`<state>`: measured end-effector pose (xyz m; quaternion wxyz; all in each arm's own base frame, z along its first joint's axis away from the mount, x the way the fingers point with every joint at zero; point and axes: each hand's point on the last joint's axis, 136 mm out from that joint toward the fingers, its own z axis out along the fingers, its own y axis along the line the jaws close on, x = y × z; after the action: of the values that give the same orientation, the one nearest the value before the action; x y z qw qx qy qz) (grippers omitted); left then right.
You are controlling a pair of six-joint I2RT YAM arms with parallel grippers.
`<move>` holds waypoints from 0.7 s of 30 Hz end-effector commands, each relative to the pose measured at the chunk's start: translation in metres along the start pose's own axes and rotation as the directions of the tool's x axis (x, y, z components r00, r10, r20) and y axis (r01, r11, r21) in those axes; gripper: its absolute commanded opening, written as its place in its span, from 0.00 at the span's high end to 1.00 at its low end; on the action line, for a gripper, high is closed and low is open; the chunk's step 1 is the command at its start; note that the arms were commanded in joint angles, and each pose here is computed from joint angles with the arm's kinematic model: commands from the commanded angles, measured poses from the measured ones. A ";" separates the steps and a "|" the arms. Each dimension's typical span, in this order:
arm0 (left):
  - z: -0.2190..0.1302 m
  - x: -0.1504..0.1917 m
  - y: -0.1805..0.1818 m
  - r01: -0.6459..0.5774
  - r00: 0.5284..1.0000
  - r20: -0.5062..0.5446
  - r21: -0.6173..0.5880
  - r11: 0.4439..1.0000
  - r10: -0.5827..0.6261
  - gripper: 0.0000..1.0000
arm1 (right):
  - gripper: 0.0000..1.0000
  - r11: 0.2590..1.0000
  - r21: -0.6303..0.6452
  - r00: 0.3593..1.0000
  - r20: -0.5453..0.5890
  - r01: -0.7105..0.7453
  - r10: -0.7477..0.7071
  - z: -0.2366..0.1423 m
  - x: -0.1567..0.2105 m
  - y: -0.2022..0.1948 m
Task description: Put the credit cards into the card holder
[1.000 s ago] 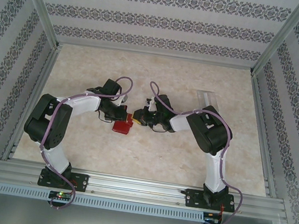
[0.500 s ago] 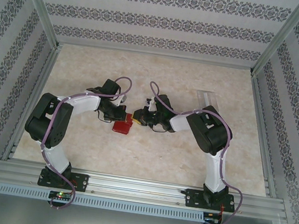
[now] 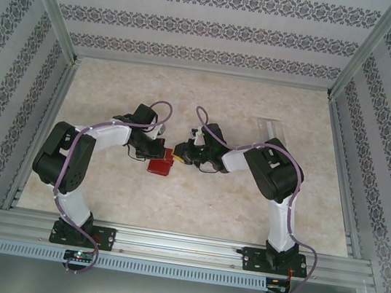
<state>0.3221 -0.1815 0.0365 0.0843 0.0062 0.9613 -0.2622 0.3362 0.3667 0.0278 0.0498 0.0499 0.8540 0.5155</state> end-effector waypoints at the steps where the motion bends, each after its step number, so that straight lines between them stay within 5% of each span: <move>1: 0.006 0.007 0.007 0.015 0.999 -0.032 0.004 1.000 -0.015 1.00 | 0.85 1.000 -0.002 1.000 0.004 0.000 0.000 0.003 -0.003 0.001; 13: 0.010 0.011 0.011 0.022 0.999 -0.033 0.001 1.000 -0.022 1.00 | 0.77 0.996 -0.073 0.992 0.121 0.044 -0.035 -0.029 -0.014 0.040; 21: 0.013 0.011 0.011 0.027 0.999 -0.038 0.009 1.000 -0.026 1.00 | 0.86 0.996 -0.062 0.997 0.043 0.069 -0.066 -0.026 0.014 0.044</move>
<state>0.3213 -0.1835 0.0335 0.0825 0.0064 0.9581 -0.2744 0.3326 0.3596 0.0804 0.0965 0.0510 0.8349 0.5395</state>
